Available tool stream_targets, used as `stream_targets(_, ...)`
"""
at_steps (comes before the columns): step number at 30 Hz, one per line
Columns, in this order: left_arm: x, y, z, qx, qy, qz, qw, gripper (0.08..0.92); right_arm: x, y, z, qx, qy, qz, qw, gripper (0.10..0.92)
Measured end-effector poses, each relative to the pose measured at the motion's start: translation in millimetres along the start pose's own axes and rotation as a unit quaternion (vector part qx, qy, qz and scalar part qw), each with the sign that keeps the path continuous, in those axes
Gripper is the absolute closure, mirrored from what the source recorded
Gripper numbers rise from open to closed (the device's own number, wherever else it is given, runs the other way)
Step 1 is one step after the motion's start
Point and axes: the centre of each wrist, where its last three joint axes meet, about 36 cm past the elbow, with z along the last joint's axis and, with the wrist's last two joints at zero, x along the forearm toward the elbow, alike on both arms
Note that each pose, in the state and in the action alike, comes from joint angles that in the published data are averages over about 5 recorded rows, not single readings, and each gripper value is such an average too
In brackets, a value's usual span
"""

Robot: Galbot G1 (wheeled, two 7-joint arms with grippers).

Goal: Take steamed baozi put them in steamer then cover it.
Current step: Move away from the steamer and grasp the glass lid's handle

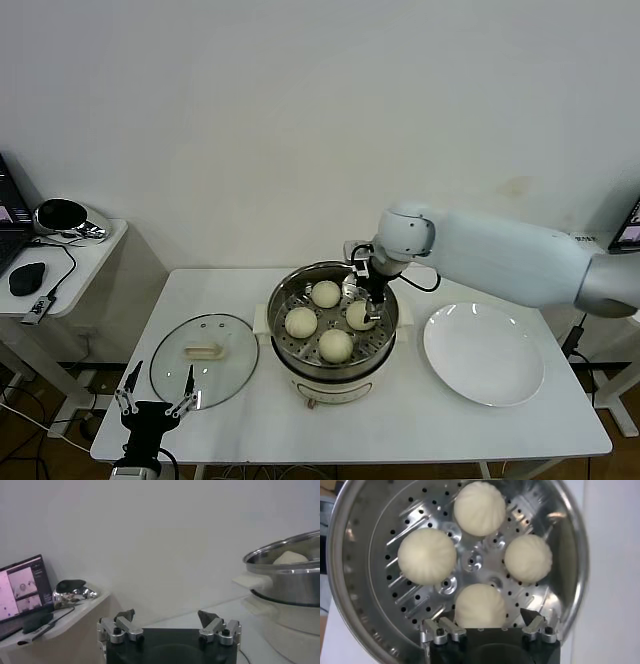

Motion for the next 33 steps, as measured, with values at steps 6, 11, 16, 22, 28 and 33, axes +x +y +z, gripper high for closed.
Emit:
stream_targets(6, -1, 0, 2, 0.002, 0.001, -0.001, 1.000, 0.177, 14, 23, 22, -0.027, -0.076, 0.050, 0.995, 0.200)
stream_targets(11, 0, -2, 2, 0.007, -0.003, -0.001, 1.000, 0.177, 6, 54, 57, -0.066, -0.172, 0.130, 0.974, 0.200)
stream_targets(16, 1, -6, 2, 0.012, -0.004, -0.004, 1.000, 0.177, -20, 88, 85, -0.114, -0.280, 0.214, 0.929, 0.200)
stream_targets(22, 1, -11, 2, 0.017, -0.003, -0.010, 1.000, 0.177, -52, 130, 106, -0.166, -0.395, 0.306, 0.850, 0.200)
stream_targets(28, -3, -15, 8, -0.004, -0.005, -0.027, 1.000, 0.177, -75, 183, 136, -0.233, -0.454, 0.389, 0.767, 0.200)
stream_targets(33, -10, -8, 20, -0.077, -0.012, -0.044, 0.996, 0.177, -85, 237, 167, -0.297, -0.456, 0.445, 0.711, 0.200)
